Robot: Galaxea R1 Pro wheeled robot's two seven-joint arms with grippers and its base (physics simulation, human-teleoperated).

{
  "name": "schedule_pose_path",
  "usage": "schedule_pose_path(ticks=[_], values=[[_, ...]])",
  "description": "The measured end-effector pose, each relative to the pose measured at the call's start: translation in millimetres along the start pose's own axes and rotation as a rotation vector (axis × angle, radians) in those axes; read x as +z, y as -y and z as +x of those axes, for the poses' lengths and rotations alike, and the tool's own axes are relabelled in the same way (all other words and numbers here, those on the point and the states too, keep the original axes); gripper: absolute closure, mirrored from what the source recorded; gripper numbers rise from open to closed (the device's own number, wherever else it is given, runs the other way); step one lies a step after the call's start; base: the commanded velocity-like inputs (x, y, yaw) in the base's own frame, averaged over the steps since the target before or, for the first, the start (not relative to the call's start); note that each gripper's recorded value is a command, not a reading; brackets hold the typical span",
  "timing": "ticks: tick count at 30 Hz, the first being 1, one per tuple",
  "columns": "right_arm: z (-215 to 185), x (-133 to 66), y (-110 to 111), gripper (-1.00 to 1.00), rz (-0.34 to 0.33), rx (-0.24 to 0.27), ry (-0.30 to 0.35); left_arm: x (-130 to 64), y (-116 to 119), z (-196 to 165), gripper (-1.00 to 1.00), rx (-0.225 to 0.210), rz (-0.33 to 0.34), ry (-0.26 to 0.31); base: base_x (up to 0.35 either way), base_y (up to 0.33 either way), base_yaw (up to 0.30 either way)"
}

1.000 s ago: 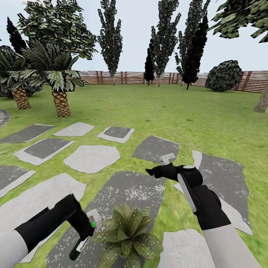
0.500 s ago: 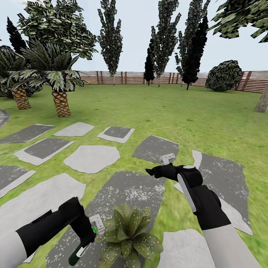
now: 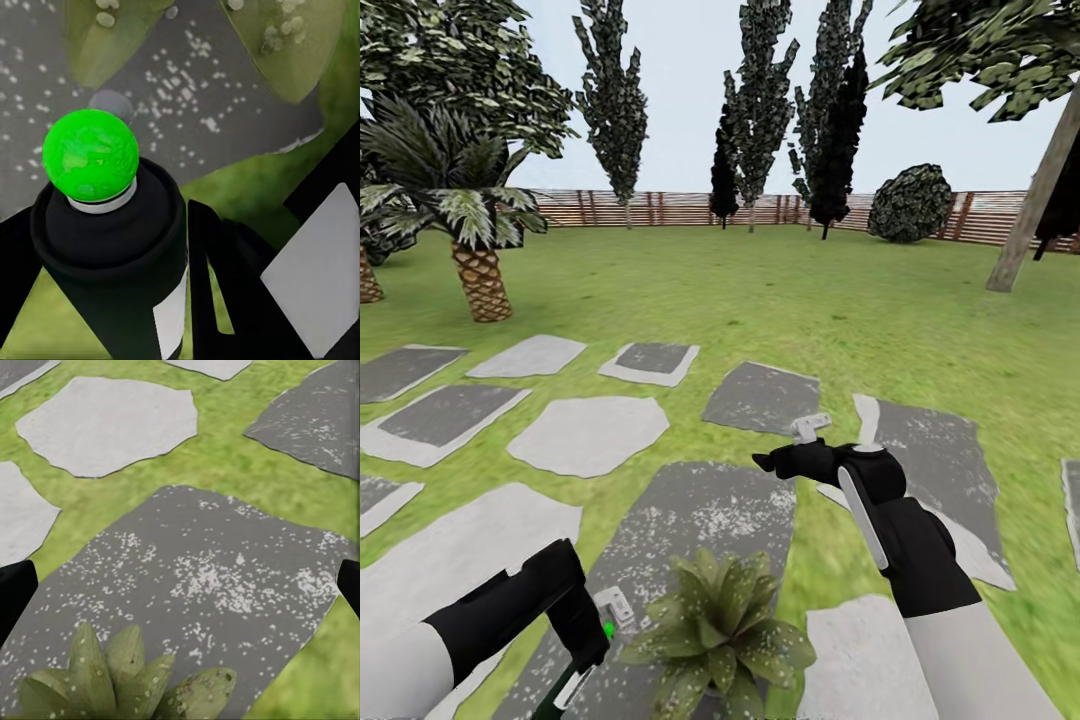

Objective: Pick up the pesticide atomizer in the garden and spray insectifuge to fully cover both potted plants in the garden.

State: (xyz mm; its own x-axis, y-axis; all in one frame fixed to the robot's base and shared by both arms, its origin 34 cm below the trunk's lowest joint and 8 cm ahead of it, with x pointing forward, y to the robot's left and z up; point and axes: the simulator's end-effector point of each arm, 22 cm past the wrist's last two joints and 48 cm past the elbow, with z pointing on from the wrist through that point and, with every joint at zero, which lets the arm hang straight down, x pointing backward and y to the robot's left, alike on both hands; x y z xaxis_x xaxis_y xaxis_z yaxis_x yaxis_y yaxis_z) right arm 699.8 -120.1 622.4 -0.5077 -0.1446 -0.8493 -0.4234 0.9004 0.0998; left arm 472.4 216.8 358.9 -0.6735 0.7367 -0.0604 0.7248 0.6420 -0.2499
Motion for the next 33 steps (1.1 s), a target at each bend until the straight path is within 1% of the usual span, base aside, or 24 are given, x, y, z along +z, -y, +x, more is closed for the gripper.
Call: schedule_pose_path(ticks=[1,2,4,12,14,17,19,21,22,24,28,30,33], values=[[0,0.0,0,-1.0,0.0,0.0,0.0,-4.7,-9,-5,1.0,-0.018,-0.021,0.023,0.0,0.303,-0.292],[0,-0.1,0,-1.0,0.0,0.001,0.0,-6.9,-14,-6,1.0,-0.032,-0.025,0.036,0.0,0.311,-0.292],[0,-0.1,1,-1.0,0.001,0.001,0.0,-6.6,-17,-4,1.0,-0.047,-0.026,0.038,0.0,0.326,-0.292],[0,-0.1,2,-1.0,0.004,0.003,0.0,-4.5,-21,-2,1.0,-0.055,-0.026,0.037,0.0,0.334,-0.292],[0,-0.2,2,-1.0,0.004,0.002,0.001,-4.4,-22,-3,1.0,-0.043,-0.026,0.046,0.0,0.336,-0.293],[-5,-2.7,5,-1.0,0.009,0.003,0.019,-4.9,-25,-4,1.0,-0.043,-0.038,0.05,0.002,0.336,-0.293],[-9,-6.1,14,-1.0,0.022,0.021,0.032,-7.6,-28,-6,1.0,-0.054,-0.041,0.062,0.042,0.336,-0.293],[-13,-12.1,32,-1.0,0.047,0.065,0.052,-13.2,-37,-10,1.0,-0.074,-0.063,0.087,0.115,0.328,-0.293],[-14,-13.5,36,-1.0,0.052,0.077,0.057,-14.4,-39,-13,1.0,-0.071,-0.069,0.099,0.168,0.313,-0.293],[-13,-14.8,40,-1.0,0.058,0.086,0.056,-10.4,-44,-9,1.0,-0.071,-0.07,0.103,0.172,0.312,-0.293],[-9,-19.1,51,-1.0,0.076,0.089,0.037,-6.0,-38,-14,1.0,-0.069,-0.058,0.107,0.203,0.286,-0.293],[-8,-19.2,52,-1.0,0.077,0.089,0.034,-5.4,-38,-16,1.0,-0.063,-0.055,0.112,0.261,0.199,-0.293],[-8,-18.6,50,-1.0,0.074,0.089,0.034,-4.7,-35,-20,1.0,-0.041,-0.05,0.126,0.307,0.048,-0.293]])
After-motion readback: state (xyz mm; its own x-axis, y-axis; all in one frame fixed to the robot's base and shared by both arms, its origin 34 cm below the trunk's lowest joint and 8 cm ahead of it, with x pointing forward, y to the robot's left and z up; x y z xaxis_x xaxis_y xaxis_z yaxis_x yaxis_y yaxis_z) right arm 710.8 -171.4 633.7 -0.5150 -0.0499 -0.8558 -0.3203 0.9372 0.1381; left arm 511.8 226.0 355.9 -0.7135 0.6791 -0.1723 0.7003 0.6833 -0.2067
